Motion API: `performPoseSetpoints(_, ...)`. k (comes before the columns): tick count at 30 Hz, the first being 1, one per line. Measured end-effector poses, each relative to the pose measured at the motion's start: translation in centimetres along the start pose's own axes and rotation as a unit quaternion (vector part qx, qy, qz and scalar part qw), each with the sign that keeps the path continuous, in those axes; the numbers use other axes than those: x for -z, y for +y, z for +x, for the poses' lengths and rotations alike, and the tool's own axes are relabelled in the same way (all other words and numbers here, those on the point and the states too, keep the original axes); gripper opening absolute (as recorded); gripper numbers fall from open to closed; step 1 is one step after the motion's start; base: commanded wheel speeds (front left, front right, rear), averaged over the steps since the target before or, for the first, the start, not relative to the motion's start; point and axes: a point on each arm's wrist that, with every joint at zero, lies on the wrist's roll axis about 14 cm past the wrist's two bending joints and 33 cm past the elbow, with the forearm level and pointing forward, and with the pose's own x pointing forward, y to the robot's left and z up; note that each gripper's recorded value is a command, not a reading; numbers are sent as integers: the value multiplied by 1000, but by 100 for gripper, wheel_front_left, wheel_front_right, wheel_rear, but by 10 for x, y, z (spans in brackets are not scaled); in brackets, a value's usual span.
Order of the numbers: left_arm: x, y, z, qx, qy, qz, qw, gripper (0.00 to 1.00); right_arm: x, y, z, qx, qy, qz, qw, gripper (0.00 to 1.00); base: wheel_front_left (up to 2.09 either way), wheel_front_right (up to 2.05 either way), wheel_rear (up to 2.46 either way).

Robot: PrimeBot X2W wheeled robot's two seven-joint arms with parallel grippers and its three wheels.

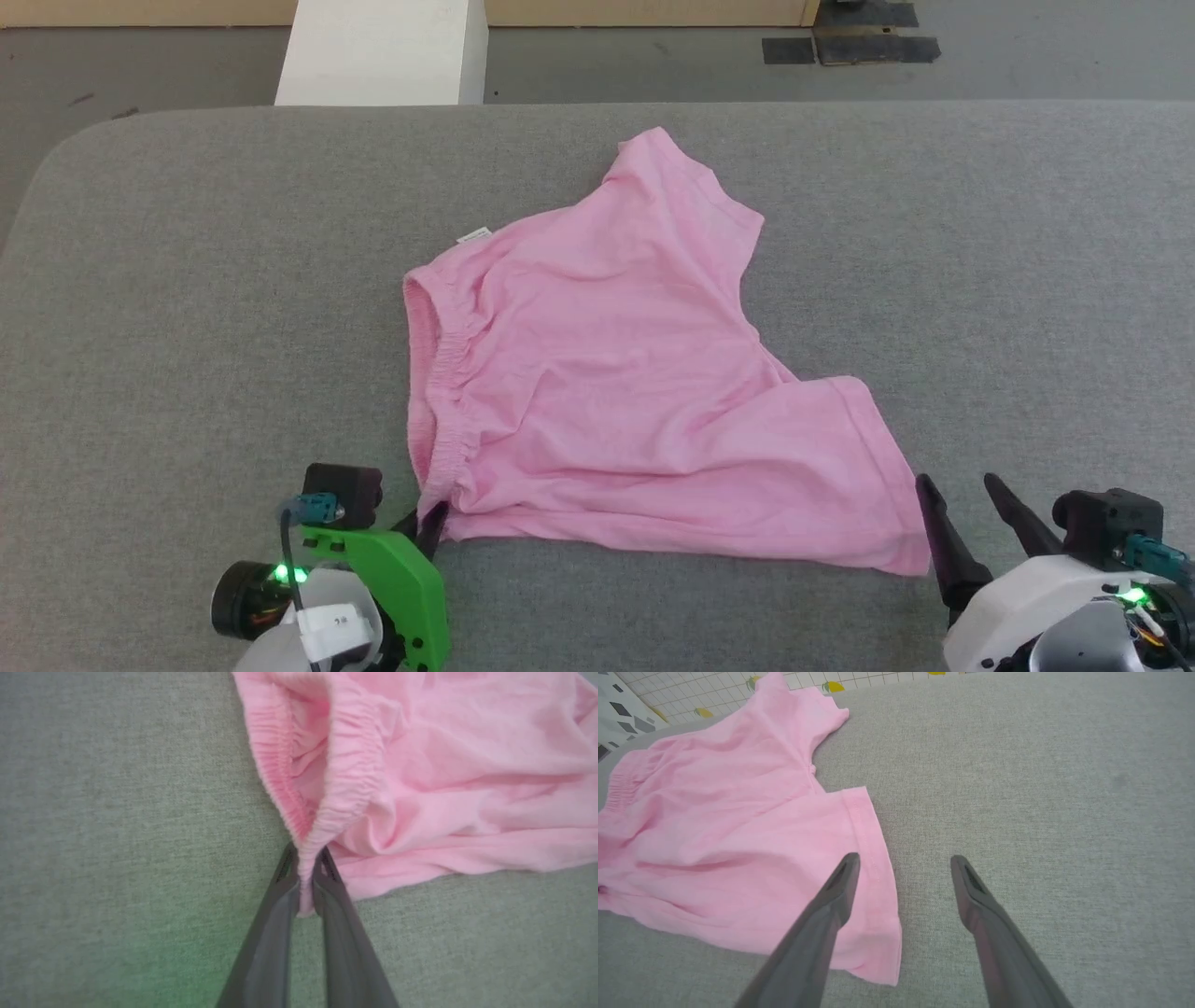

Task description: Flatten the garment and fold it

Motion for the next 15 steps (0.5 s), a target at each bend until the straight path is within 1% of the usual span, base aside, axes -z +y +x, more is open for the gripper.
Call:
performPoseSetpoints(5,1,3,-5,-8,-7,-21,1000,0,6,2,0,-4,20,2,1000,100,0,0,0)
performPoseSetpoints(9,2,4,-8,-12,-11,-27,1000,0,25,13,2,-21,71,2,997,100,0,0,0)
performPoseSetpoints(14,3,7,-9,-17,-13,-33,999,0,41,32,6,-48,125,-5,991,100,0,0,0)
performPoseSetpoints(15,4,8,-9,-19,-14,-34,999,0,40,34,7,-52,127,-7,991,100,0,0,0)
